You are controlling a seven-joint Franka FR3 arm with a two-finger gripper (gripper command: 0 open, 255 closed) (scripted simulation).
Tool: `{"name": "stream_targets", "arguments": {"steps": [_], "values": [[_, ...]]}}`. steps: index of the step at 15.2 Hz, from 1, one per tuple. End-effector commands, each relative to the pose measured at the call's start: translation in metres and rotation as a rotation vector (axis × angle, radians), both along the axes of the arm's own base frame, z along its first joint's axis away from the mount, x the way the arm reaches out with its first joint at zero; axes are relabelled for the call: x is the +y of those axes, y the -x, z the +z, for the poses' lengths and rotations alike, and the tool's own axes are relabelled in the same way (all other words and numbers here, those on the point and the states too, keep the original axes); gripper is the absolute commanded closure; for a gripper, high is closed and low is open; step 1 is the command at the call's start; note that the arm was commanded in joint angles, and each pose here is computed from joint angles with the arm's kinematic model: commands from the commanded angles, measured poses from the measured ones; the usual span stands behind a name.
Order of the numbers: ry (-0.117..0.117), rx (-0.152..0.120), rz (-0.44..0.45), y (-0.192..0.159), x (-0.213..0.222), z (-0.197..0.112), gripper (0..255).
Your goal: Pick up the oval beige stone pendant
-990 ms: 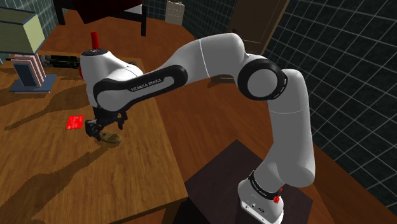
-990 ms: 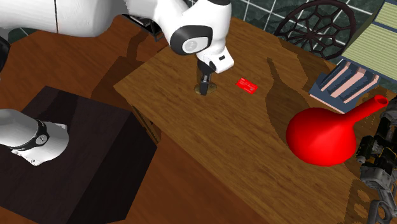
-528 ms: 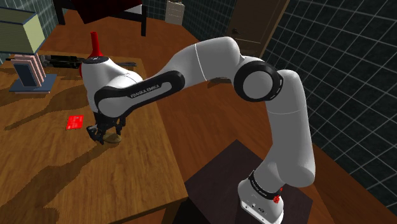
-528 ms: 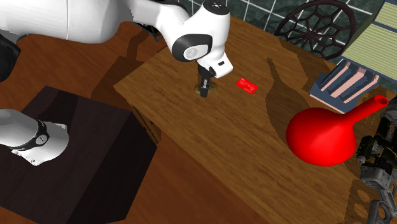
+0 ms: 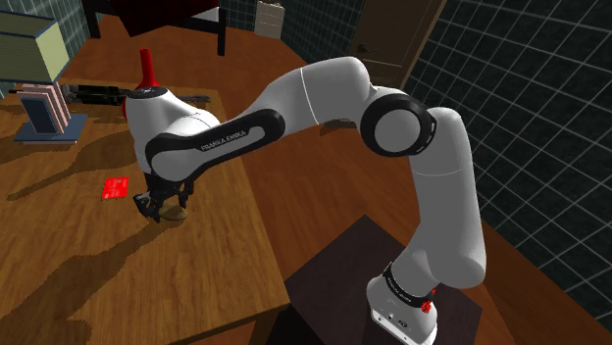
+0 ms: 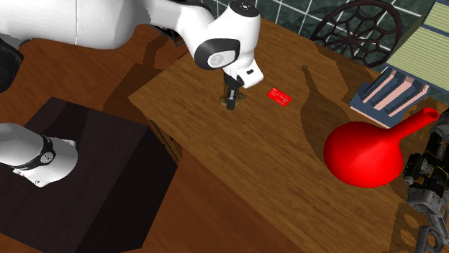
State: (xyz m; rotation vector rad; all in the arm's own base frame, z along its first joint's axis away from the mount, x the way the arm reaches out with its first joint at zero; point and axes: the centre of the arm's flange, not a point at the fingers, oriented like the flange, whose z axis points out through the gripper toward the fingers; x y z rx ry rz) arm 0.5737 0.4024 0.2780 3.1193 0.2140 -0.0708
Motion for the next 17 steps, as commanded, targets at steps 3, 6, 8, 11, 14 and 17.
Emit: {"name": "stream_targets", "arguments": {"steps": [3,6,8,11,14,17], "values": [[0.000,0.000,0.000,0.000,0.000,0.016,255],[0.000,0.000,0.000,0.000,0.000,0.032,255],[0.000,0.000,0.000,0.000,0.000,0.042,255],[0.000,0.000,0.000,0.000,0.000,0.058,255],[0.000,0.000,0.000,0.000,0.000,0.074,255],[0.000,0.000,0.000,0.000,0.000,0.080,255]]}}
